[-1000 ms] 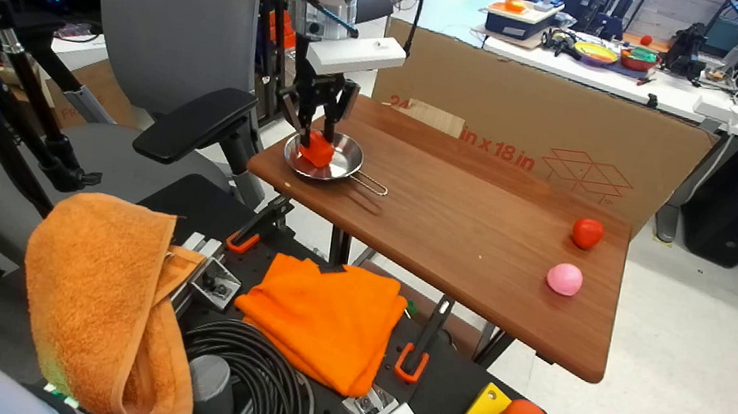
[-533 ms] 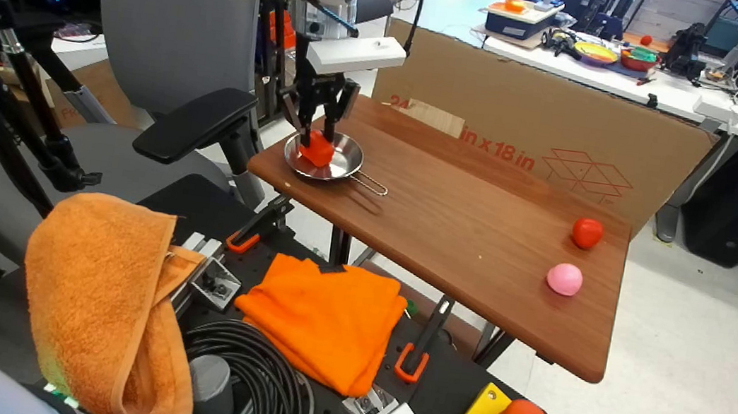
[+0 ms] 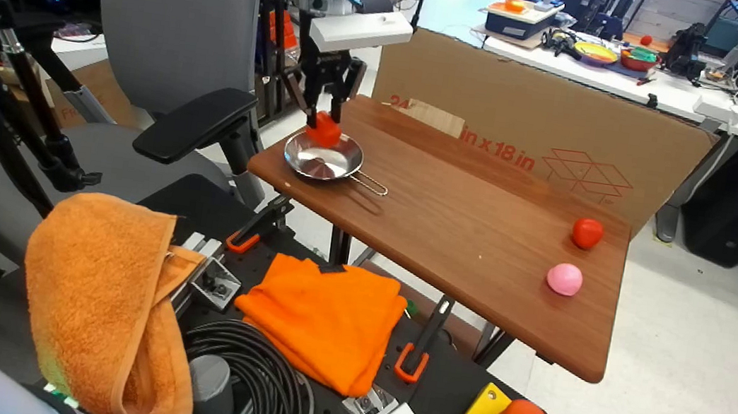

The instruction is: Remove the pepper from the pan and put it on the table

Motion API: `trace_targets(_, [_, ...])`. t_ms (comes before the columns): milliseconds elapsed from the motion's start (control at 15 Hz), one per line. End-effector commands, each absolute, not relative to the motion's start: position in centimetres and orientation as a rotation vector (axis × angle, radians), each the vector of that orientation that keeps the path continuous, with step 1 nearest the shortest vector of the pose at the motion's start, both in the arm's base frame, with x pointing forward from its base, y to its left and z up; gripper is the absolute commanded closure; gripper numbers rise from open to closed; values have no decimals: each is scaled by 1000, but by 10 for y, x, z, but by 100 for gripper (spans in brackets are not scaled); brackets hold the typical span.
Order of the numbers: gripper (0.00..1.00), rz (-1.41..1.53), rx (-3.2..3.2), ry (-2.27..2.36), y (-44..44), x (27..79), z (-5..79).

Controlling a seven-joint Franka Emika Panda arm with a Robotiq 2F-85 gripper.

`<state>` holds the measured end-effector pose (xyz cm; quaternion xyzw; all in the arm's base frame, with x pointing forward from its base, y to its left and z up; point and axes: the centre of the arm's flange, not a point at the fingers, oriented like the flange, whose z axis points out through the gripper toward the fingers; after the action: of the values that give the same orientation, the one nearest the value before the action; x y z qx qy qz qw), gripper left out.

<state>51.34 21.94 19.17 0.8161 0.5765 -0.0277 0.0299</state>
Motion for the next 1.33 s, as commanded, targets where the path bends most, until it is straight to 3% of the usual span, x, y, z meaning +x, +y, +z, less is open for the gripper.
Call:
trace_targets(0, [81,-44,2548,1685,209,513,215])
trace_targets(1267, [81,80,2932,989,91,520,237])
